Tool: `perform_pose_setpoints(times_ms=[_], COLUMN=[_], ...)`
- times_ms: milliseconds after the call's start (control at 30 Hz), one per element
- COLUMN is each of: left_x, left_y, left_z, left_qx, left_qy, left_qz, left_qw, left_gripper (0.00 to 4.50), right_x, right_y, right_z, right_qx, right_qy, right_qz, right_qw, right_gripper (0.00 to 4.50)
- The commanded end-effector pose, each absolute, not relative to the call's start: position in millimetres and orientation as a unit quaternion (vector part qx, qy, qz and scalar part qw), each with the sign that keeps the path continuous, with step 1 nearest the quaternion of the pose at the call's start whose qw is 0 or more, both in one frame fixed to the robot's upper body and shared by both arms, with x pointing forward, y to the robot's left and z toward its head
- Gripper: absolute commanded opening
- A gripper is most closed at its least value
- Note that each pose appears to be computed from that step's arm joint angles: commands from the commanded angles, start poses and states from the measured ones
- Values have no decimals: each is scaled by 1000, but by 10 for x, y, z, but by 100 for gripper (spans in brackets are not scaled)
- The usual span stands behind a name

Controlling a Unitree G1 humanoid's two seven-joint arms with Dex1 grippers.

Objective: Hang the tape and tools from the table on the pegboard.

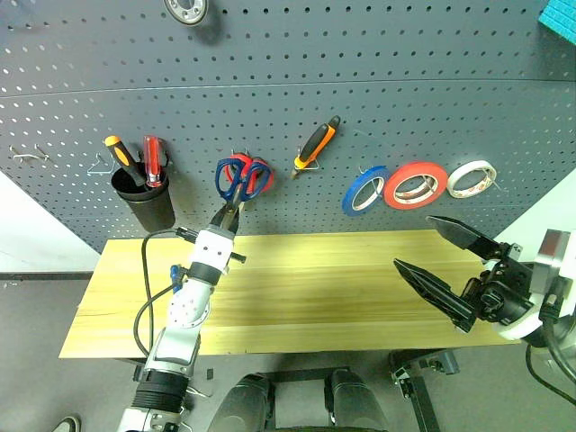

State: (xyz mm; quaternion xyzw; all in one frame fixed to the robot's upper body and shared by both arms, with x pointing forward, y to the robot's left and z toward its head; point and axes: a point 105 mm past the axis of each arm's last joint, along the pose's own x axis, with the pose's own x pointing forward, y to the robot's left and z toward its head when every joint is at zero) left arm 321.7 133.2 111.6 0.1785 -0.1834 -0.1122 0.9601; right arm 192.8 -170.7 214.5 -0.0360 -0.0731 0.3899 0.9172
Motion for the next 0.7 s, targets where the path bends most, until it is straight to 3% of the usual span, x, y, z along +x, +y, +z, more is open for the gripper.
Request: perform_pose_setpoints(times_ms=[33,700], left_x=[3149,3204], left_y=[1226,1339], left_z=[1212,1279], left_qx=[172,171], left_qy=[-209,-215], left_qz=[-134,-114], left_qw=[953,955], left_gripper=[53,53], right_x=[1892,1903], right_y=[-1669,-1677], right_z=[2216,2174], right_qx=[-51,-53], right_qy=[-89,-78], right_qz=[394,390], right_qw=[913,916], right_gripper=[450,450])
